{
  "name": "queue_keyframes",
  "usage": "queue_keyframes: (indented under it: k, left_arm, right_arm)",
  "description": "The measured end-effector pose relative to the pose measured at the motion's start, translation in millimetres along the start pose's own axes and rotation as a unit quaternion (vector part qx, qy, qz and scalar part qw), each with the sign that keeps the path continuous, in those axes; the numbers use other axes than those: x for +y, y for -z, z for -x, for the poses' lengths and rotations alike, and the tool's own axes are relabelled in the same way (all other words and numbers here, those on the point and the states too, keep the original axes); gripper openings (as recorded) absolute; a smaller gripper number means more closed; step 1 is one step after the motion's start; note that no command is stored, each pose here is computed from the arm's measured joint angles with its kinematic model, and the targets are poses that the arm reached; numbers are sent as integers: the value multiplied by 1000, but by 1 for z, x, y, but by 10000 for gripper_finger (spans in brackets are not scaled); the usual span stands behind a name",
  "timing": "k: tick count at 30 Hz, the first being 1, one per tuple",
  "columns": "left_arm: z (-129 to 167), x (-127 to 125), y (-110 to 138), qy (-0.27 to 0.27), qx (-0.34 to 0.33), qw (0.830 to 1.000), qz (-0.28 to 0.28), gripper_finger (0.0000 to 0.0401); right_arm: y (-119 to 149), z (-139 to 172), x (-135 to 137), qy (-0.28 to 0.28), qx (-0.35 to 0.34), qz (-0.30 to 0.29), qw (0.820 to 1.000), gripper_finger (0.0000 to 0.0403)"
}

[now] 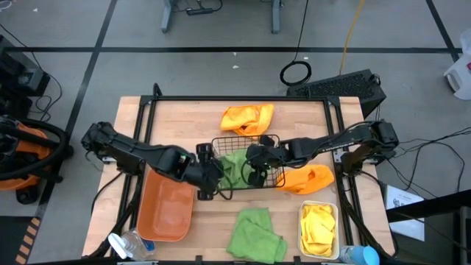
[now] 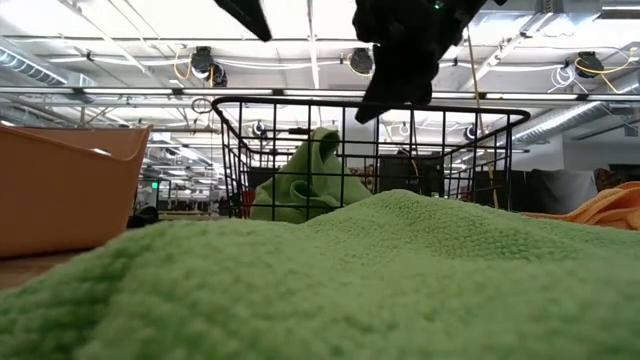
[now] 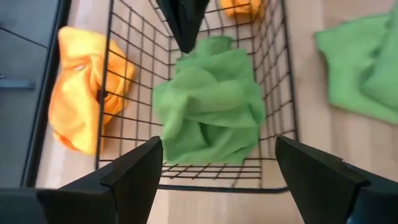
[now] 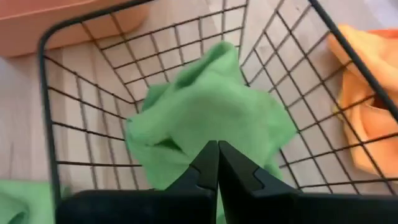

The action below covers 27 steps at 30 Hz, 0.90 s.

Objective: Sort microfiber towel by color & place in baskets
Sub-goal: Put the top green microfiber cloth into the black wire basket

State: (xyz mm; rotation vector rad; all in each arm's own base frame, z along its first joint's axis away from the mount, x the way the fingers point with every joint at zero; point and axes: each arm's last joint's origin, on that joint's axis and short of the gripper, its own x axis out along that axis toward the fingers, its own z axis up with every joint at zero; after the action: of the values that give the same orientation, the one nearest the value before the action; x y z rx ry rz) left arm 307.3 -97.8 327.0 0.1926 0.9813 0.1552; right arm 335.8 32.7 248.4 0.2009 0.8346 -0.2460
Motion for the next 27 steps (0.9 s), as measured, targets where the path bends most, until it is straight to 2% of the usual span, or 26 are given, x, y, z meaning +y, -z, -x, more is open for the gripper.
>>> queue_keyframes:
  k: [6,12,15,21,27]
  left_arm:
    - [16,-17,18,-3,44,999,-24,315]
    - [28,-27,24,-56,14,998,-13,315]
    - [31,-29,24,-70,2,998,4,315]
    - [32,-29,24,-116,-27,992,51,315]
    - [31,-30,20,-122,-48,989,62,315]
  right_arm:
    - [-3,-12,11,-24,-31,8,999,0]
    - [-9,-42,9,-53,-55,-12,997,0]
    - [-6,-62,1,-56,-33,-22,998,0]
    - [12,-98,-24,-7,43,-59,997,0]
    - [16,-116,-31,-46,60,-75,994,0]
